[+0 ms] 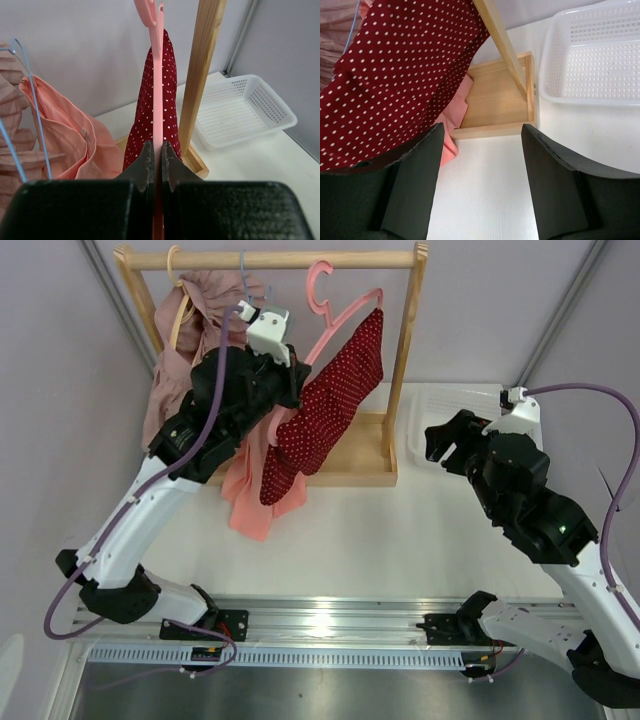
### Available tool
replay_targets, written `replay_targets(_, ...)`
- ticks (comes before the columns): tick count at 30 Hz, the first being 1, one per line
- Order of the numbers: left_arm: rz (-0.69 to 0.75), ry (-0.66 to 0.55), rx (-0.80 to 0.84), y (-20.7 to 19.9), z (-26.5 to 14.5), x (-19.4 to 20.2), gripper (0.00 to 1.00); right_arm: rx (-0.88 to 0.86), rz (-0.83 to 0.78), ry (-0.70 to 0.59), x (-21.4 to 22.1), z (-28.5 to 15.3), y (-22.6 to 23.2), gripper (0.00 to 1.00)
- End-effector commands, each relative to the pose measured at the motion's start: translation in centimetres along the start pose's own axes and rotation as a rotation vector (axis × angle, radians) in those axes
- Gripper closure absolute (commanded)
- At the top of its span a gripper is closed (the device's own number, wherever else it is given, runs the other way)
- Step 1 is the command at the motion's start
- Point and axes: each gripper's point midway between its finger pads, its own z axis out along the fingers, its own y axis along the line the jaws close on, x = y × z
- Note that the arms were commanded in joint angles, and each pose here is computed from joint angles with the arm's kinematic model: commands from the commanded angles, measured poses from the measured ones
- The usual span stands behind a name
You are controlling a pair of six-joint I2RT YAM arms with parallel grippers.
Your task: Place the skirt on the hanger
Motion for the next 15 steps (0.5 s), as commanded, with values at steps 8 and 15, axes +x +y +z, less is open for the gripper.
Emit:
replay_targets(8, -0.014, -0.276, -0.074, 0.5, 2.3, -7.6, 1.0, -0.051, 0.037, -0.048, -2.4, -0.3, 1.2, 0.32)
replay_targets(15, 0.015, -0.292, -0.12, 0.8, 5.0, -6.8, 1.0, -0.058, 0.041, -0.049, -2.7, -0.7, 1.1, 0.32)
